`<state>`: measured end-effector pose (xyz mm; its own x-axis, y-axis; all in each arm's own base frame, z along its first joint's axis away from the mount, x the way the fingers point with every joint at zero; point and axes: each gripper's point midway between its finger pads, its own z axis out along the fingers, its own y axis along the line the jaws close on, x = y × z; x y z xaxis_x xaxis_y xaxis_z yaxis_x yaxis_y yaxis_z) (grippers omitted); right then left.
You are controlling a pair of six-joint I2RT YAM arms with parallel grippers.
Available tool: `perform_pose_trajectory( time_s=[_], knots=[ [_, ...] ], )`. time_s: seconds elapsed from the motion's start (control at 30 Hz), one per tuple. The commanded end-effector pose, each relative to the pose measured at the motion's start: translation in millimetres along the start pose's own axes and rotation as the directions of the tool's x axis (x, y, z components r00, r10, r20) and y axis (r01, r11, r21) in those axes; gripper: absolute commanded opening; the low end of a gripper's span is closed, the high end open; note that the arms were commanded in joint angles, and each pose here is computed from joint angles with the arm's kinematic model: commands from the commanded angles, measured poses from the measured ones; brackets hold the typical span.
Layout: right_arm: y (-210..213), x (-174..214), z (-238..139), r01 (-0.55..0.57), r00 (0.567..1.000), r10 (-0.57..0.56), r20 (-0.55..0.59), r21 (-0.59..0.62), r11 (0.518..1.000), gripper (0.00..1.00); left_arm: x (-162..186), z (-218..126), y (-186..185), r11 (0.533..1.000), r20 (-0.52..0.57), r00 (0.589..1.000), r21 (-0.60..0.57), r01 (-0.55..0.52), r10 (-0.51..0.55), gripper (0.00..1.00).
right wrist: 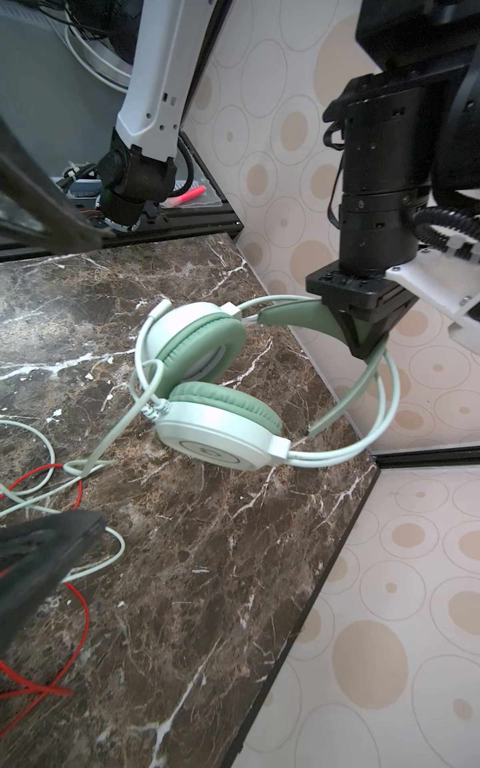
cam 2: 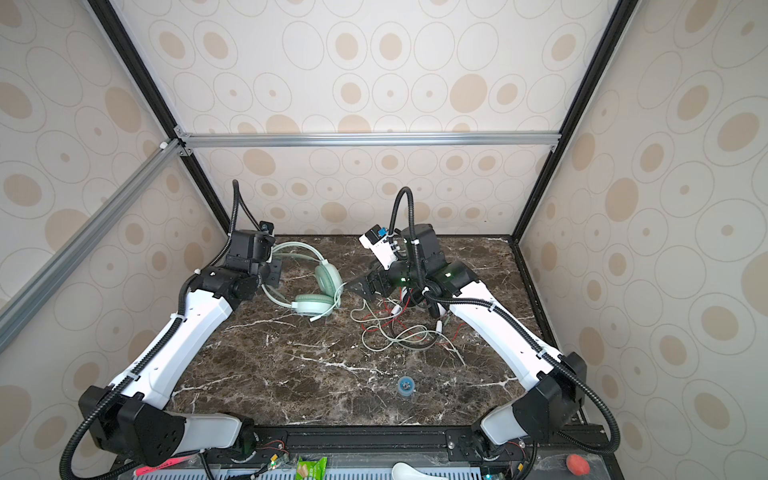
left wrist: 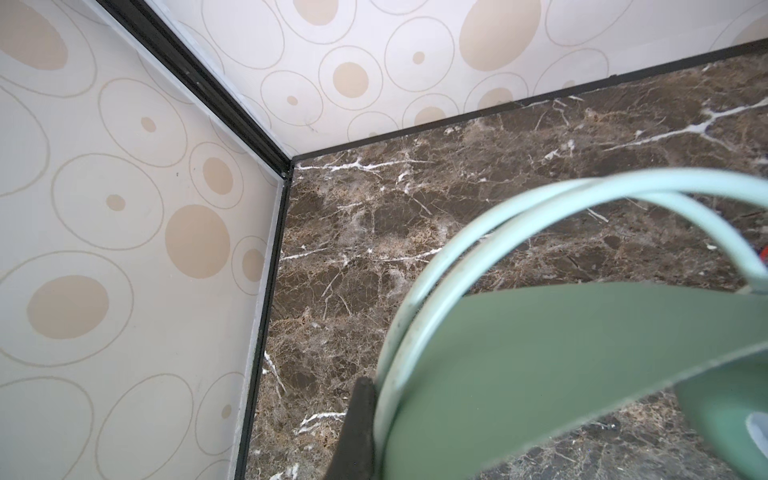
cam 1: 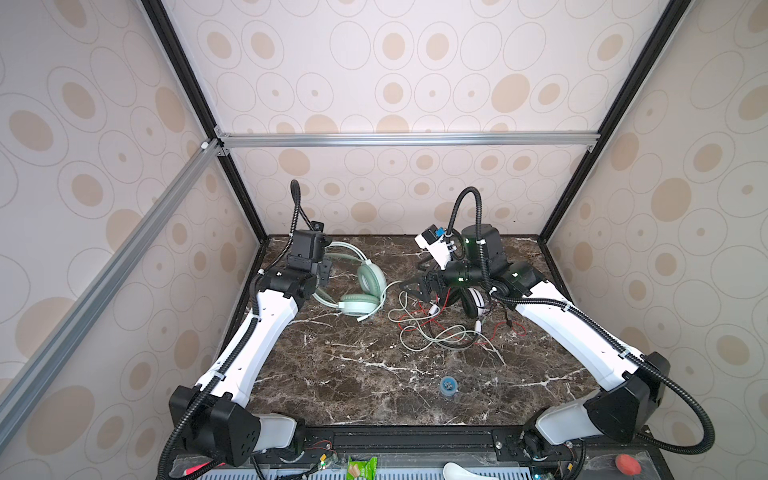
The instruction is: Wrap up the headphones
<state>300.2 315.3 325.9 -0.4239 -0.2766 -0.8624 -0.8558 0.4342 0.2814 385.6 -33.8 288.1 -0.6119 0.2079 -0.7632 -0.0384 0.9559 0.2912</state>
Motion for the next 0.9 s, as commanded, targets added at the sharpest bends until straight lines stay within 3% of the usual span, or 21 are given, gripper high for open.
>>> perform_pose_trajectory(
  time_s=[0.0,0.4,0.87],
  knots=[
    [1,14,11,-0.011,0.999,0.009,-0.038,-0.065,0.998,0.99,-48,-33,15,0.995,0.159,0.982,0.009,0.101,-0.101,0.00],
    [-15,32,45,-0.073,0.995,0.064,-0.072,-0.133,0.988,0.95,-51,-40,11,0.987,0.177,0.972,0.061,0.146,-0.155,0.00],
    [-29,53,58,-0.121,0.989,0.109,-0.099,-0.120,0.985,0.57,-48,-44,12,0.983,0.176,0.968,0.077,0.168,-0.180,0.00]
  ],
)
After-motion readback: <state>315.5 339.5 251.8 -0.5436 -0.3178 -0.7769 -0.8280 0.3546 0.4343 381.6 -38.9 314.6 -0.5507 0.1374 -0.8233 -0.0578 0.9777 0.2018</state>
